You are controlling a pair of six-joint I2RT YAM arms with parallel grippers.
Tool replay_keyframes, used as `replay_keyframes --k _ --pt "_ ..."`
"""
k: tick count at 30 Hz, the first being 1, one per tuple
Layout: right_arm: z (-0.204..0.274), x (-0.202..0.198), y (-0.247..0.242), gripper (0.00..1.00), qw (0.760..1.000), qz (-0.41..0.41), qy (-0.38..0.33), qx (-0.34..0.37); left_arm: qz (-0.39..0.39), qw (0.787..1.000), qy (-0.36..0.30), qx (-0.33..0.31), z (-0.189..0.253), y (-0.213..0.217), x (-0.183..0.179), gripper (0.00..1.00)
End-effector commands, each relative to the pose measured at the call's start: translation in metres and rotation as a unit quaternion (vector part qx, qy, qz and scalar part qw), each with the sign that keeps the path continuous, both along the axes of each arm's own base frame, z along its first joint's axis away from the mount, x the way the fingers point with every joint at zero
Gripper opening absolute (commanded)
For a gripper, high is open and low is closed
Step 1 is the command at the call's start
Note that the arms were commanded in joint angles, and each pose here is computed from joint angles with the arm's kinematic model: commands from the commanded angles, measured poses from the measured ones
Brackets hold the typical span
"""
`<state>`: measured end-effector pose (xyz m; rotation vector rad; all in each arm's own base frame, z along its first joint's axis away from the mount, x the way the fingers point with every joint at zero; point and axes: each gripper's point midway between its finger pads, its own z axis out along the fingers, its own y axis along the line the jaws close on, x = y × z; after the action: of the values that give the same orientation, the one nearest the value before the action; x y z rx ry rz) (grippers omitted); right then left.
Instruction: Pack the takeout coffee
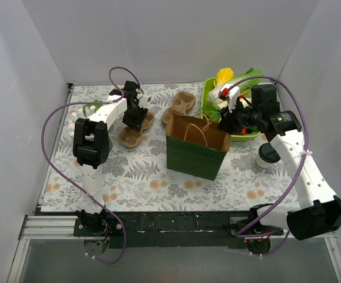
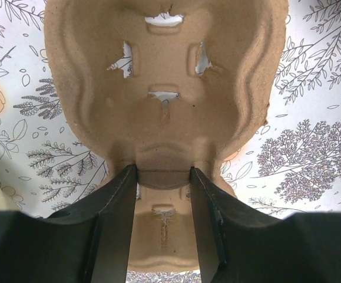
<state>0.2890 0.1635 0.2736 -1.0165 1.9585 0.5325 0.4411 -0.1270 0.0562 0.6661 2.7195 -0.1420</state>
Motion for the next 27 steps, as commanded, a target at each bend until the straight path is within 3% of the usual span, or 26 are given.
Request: replay_keyframes --k 1,6,8,15,27 --pt "0.025 0.000 0.000 0.44 1.000 0.008 -0.028 0.007 -0.006 1.000 -0.011 -0.019 0.035 -0.004 -0.006 0.16" --pt "0.046 0.001 0.004 0.66 0.998 0.034 -0.060 0.009 -0.022 0.998 -0.002 -0.063 0.059 -0.014 -0.030 0.06" --pt "0.048 0.004 0.007 0.69 0.997 0.046 -0.069 0.006 -0.025 0.997 -0.011 -0.076 0.075 -0.016 -0.036 0.00" --pt "0.046 0.007 0.021 0.79 0.990 0.122 -0.068 0.002 -0.025 0.996 -0.034 -0.082 0.109 -0.011 -0.053 0.00" --pt "0.024 0.022 0.036 0.78 0.984 0.180 -0.018 -0.003 -0.022 0.994 -0.062 -0.083 0.129 -0.008 -0.058 0.00"
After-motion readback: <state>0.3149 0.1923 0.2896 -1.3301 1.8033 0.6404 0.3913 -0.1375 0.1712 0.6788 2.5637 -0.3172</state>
